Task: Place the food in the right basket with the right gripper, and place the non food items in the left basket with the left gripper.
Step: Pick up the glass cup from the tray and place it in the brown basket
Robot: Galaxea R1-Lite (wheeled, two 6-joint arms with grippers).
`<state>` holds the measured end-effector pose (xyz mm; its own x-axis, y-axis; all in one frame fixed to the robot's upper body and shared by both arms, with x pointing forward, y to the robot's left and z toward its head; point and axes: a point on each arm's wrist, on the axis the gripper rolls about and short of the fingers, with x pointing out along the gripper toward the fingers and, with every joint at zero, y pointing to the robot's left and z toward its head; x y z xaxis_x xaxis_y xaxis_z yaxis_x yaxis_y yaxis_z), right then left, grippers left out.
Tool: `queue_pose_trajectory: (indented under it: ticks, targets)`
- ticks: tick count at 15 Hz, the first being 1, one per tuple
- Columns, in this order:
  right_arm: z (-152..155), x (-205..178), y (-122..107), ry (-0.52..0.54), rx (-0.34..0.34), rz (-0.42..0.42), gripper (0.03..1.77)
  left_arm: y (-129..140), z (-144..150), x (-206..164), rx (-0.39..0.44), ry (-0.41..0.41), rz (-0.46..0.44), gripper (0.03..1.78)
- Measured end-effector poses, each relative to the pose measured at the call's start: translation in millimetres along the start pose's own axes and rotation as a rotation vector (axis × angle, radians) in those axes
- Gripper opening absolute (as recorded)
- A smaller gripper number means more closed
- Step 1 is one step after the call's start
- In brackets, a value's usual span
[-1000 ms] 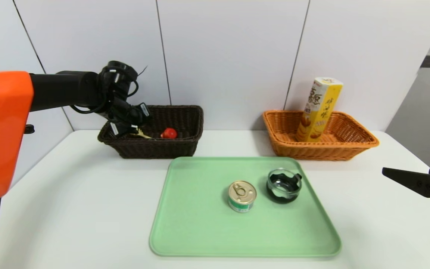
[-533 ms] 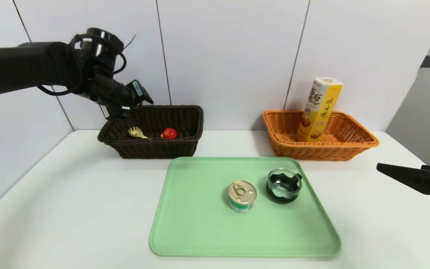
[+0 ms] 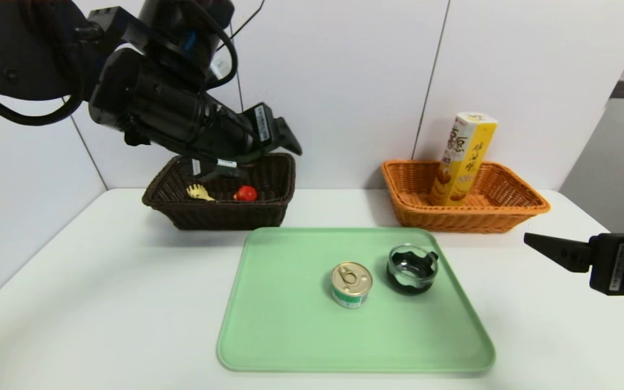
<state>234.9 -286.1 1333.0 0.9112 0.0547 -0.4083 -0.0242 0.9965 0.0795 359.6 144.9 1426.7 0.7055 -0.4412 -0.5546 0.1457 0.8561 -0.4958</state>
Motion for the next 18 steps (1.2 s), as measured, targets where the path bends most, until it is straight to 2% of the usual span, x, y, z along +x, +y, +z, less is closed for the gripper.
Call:
queue_pose_trajectory:
  ticks: [3,5,8,10,13,18]
  targets:
    - [-20,4,-4,0.064,-0.035,-0.047,1.71,-34,-17,3,0.086,-0.002,-0.054,1.61]
    - [-21,2,-5,0.062,-0.028,-0.047,1.71,-48,-27,16,0.208,0.007,-0.079,1.63]
    - [-23,-1,-6,0.057,-0.026,-0.041,1.71,-57,-45,46,0.42,0.064,-0.083,1.66]
    - [-22,-1,-6,0.05,-0.023,-0.036,1.71,-59,-54,64,0.514,0.114,-0.12,1.67]
    - [-24,-3,-7,0.048,-0.02,-0.032,1.71,-65,-69,86,0.551,0.167,-0.163,1.67]
    - [-35,-6,-10,0.066,-0.027,-0.022,1.71,-78,-94,118,0.63,0.171,-0.195,1.69]
